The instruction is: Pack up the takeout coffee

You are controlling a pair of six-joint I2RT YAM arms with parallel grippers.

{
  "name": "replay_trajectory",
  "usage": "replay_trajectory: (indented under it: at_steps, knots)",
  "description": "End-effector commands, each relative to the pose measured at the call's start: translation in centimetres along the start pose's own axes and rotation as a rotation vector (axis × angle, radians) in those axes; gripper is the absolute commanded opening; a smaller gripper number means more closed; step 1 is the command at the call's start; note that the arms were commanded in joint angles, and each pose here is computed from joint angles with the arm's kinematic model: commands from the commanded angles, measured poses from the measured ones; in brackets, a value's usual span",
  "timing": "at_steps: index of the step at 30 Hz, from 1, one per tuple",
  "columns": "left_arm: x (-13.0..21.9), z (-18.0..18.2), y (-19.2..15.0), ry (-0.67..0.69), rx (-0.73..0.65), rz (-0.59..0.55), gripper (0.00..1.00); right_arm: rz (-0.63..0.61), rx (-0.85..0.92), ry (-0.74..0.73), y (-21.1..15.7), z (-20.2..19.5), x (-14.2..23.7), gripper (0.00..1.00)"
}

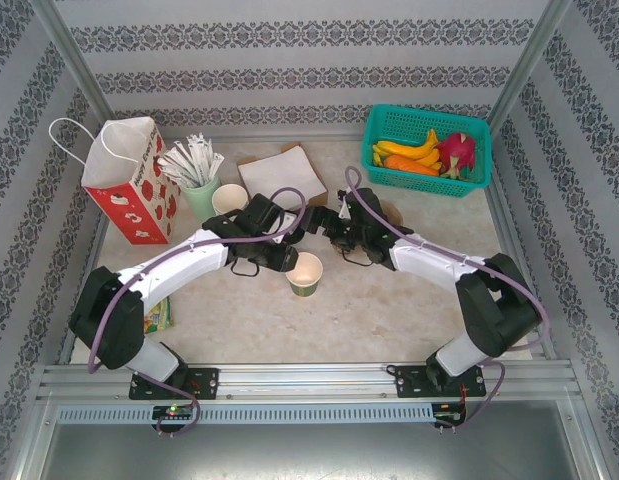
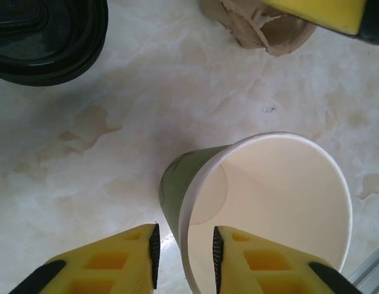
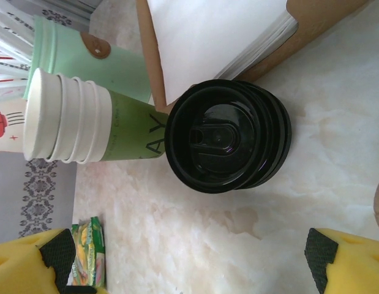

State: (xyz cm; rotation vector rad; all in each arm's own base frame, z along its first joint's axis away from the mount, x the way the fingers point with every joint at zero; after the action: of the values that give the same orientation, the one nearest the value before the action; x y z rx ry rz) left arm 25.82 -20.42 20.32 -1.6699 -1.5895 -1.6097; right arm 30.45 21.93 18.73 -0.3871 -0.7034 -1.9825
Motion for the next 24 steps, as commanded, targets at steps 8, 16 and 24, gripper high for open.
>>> replay_trajectory:
  at_steps: [8,16,24]
  knots:
    - [5.6,2.5,1.6,0.005,0.171,-0.268,0.73,0.048,0.187,0.035,2.0,0.6,-2.4,0.91]
    - [6.9,6.0,1.4,0.168,0.508,-0.435,1.00,0.120,0.475,-0.090,4.2,-0.6,-5.0,0.81]
    - [3.9,5.9,2.2,-0.014,0.540,-0.536,1.00,0.274,0.666,-0.068,5.7,-1.1,-7.7,0.69]
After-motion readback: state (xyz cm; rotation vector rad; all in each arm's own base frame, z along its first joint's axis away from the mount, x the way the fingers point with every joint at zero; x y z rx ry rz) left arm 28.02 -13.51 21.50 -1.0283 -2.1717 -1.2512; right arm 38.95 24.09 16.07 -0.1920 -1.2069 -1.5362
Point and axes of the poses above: each hand's point on the last joint's axis, 136 mm out from that joint toward the fingers, its own x axis back along the fingers, its own z axis along the line the jaws close on, y = z × x, the point moved 9 cm from there along x, back along the fingers, and after that the axes turned 3 degrees about -x, right-handed, at the moved point
